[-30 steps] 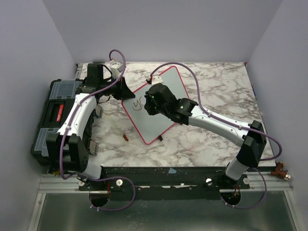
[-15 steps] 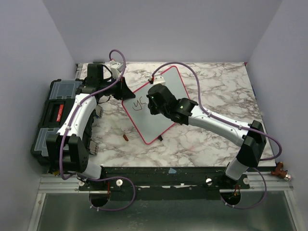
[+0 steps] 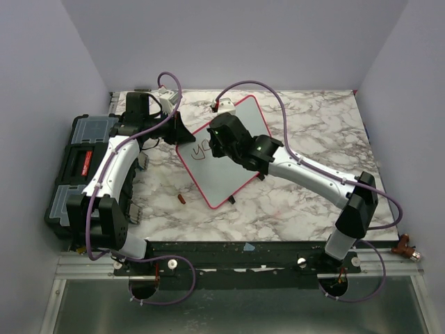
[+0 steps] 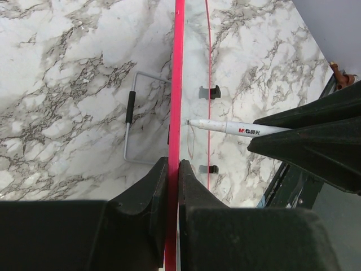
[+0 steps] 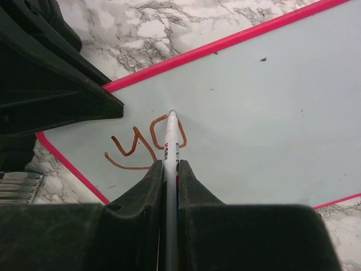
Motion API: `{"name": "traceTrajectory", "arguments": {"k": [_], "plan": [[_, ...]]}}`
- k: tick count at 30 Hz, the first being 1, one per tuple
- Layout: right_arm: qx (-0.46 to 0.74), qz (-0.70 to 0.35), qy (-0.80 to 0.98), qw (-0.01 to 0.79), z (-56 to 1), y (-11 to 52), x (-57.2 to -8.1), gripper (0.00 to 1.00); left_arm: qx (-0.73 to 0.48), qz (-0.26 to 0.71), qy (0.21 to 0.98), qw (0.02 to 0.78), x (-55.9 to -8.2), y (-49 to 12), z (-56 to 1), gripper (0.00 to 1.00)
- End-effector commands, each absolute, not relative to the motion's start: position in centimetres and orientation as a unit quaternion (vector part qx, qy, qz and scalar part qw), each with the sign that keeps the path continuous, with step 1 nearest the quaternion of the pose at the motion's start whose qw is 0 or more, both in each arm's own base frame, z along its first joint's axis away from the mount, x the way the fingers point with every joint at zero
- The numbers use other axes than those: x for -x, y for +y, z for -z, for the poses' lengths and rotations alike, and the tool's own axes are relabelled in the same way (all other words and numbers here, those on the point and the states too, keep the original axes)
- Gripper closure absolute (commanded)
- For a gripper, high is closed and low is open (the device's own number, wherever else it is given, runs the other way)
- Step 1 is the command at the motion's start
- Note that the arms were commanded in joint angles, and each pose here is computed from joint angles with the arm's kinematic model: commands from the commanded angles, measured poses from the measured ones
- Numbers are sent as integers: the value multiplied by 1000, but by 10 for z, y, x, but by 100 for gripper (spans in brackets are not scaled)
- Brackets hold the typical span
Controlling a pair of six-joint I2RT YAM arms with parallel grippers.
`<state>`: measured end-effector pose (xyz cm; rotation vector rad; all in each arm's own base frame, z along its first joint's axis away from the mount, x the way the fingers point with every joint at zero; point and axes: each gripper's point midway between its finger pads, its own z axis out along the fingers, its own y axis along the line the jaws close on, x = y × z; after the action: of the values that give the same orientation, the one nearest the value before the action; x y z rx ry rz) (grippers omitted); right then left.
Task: Write a sentence on the whiteboard
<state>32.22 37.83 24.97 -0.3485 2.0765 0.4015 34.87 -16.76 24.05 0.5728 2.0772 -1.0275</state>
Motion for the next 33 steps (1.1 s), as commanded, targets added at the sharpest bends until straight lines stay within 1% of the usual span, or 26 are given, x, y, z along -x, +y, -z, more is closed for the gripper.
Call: {"name": "traceTrajectory", "arguments": {"k": [1, 17, 26, 30, 33], "plan": [[148, -161, 848, 482, -252, 384, -327, 99, -245, 383, 798, 396, -348, -166, -250, 100], [173, -215, 848, 452, -245, 389, -302, 99, -244, 382, 799, 396, -351, -166, -251, 100], [143, -232, 828, 489, -281, 371, -299, 99, -232, 385, 800, 397, -351, -166, -254, 100], [119, -214, 821, 515, -291, 356, -305, 99, -228, 383, 801, 399, -353, -165, -254, 100], [110, -204, 822, 520, -290, 348, -312, 99, -232, 387, 797, 401, -351, -167, -257, 100]]}}
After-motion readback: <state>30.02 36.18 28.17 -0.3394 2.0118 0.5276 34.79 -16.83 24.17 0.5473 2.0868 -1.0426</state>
